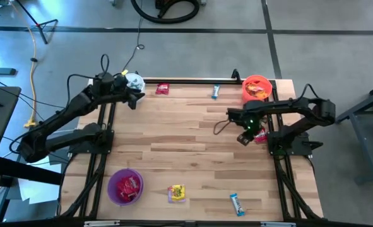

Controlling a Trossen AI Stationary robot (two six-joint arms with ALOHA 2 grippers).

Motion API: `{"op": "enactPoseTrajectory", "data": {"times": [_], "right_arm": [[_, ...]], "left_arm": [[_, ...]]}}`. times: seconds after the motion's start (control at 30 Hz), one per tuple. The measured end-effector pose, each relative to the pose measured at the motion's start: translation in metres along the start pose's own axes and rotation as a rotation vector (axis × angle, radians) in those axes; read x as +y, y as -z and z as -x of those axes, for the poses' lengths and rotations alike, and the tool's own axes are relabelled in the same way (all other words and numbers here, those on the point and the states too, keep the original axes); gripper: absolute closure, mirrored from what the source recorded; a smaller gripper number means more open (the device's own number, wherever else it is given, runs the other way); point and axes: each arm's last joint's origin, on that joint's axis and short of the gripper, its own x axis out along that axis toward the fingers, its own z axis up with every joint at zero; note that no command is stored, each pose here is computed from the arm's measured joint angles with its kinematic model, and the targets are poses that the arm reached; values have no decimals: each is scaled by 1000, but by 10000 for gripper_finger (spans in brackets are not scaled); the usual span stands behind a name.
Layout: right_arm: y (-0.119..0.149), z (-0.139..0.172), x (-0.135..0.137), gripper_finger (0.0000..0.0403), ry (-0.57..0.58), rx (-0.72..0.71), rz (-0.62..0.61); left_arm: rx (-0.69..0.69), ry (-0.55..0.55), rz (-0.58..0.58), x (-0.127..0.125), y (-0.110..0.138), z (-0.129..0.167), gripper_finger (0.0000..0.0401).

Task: Sort candy
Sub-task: Put the red candy into the purple bucket

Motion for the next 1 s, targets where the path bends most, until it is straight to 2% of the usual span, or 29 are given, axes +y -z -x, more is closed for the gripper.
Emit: {"op": "enactPoseTrajectory", "data": {"times": [0.2, 0.37, 0.5, 0.63, 0.8, 0.9, 1.0], "right_arm": [[6, -15, -12, 240, 138, -73, -45], [-2, -37, -26, 240, 49, -96, -81], [-5, -38, -33, 245, 14, -88, -144], [-6, -38, -38, 285, 0, -90, -177], [-7, -37, -39, 382, 8, -102, -171], [-9, -32, -37, 387, 19, -128, -143], [-16, -13, -32, 382, 2, -233, -113]], "left_arm": [[12, 26, -13, -4, 2, -2, 247], [17, 35, -19, -6, 3, -2, 247], [17, 35, -2, -6, 3, -2, 247], [18, 34, 12, -6, 3, -2, 247], [18, 34, 33, -6, 3, -2, 247], [22, 42, 46, -8, 3, -2, 247], [34, 67, 50, -13, 5, -3, 247]]}}
